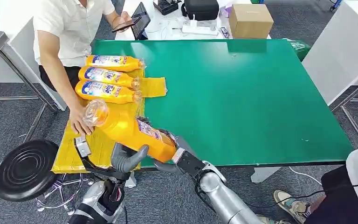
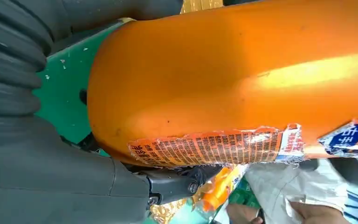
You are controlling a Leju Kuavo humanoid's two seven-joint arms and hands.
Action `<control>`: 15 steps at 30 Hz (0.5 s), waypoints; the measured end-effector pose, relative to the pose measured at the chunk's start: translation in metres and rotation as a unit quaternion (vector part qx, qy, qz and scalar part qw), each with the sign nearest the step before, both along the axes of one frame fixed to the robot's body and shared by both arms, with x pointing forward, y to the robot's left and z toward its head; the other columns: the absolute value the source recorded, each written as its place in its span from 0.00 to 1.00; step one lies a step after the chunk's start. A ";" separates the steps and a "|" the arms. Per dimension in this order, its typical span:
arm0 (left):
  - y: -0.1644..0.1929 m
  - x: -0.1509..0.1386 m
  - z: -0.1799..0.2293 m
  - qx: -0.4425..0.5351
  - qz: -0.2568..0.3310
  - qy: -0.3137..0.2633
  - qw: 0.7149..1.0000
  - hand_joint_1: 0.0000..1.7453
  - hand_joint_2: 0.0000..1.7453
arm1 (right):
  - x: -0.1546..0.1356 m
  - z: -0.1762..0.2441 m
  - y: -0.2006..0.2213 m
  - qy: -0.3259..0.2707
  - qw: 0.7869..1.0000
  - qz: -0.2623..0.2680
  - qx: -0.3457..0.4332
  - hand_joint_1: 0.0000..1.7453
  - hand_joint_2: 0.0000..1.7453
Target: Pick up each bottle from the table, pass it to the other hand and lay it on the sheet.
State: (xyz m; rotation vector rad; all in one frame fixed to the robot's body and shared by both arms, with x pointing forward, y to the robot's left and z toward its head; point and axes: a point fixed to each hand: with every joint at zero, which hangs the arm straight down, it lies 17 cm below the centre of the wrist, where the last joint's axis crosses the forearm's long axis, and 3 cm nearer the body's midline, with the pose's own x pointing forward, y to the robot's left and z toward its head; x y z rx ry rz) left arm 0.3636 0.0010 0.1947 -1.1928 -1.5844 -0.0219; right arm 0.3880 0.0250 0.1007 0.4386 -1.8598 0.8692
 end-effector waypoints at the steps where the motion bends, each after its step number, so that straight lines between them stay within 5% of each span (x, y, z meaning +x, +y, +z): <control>1: 0.000 0.000 0.000 0.000 0.000 0.000 1.000 1.00 1.00 | 0.000 0.000 0.001 0.001 1.000 0.001 0.000 1.00 1.00; 13: 0.001 0.000 0.001 0.001 0.001 -0.008 1.000 1.00 1.00 | 0.000 -0.003 0.003 0.005 1.000 0.003 -0.003 1.00 1.00; 15: 0.002 -0.001 0.002 -0.001 0.001 -0.010 1.000 1.00 1.00 | 0.001 -0.003 0.003 0.007 1.000 0.002 -0.003 0.54 1.00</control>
